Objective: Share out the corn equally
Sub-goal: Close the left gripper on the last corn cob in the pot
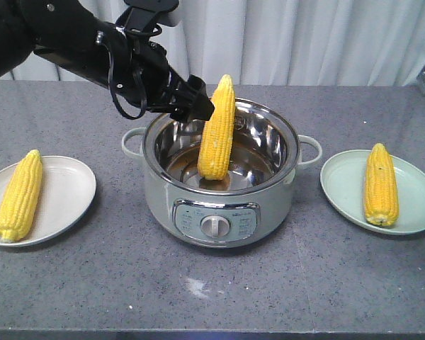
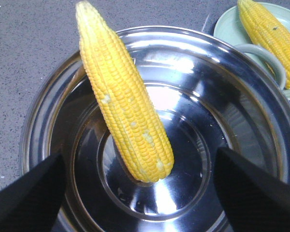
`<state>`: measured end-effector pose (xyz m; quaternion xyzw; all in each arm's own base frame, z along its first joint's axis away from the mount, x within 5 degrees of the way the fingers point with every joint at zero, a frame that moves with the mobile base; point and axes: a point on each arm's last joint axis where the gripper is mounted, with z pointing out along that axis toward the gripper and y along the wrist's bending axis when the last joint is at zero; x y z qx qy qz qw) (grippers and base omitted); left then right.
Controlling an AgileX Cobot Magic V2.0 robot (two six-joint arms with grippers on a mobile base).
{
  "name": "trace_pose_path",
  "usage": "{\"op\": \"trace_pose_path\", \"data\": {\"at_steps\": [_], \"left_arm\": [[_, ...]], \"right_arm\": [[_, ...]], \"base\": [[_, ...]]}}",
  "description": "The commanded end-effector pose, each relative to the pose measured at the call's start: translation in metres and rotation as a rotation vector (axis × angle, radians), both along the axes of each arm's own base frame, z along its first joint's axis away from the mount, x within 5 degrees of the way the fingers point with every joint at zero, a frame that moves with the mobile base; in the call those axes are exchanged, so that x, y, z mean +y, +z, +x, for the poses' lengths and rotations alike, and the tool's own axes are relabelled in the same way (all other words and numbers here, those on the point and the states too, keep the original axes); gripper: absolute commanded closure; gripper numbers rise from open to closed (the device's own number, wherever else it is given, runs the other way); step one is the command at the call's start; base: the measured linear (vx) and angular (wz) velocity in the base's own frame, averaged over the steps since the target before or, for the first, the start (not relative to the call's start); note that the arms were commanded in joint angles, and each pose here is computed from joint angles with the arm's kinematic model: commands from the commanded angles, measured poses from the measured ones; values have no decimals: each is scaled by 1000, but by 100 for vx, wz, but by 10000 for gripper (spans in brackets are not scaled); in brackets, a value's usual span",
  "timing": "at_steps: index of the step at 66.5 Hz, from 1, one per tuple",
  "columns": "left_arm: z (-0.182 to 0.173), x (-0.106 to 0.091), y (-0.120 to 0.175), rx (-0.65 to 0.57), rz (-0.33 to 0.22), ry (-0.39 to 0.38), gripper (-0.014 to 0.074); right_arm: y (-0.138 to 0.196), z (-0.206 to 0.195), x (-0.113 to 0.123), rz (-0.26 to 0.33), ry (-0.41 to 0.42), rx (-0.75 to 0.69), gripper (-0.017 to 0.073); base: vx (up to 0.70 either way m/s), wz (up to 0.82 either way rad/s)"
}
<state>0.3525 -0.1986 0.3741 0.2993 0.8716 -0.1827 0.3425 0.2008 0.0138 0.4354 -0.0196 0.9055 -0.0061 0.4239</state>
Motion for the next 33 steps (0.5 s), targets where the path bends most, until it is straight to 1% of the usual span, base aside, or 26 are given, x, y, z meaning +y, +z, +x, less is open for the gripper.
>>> {"op": "trace_pose_path", "data": {"at_steps": [1,22,33], "left_arm": [[-10,1,33,-106,-81,10,8],[-7,0,31,-104,-88,12,8],[3,-5,17,-85,-79,19,8]], "right_arm": [[16,-3,-2,-9,0,-106,356],[16,-3,-2,-9,0,-106,356],[16,-3,-2,-9,0,-106,356]], "base": [[0,0],[0,0],[0,0]]}}
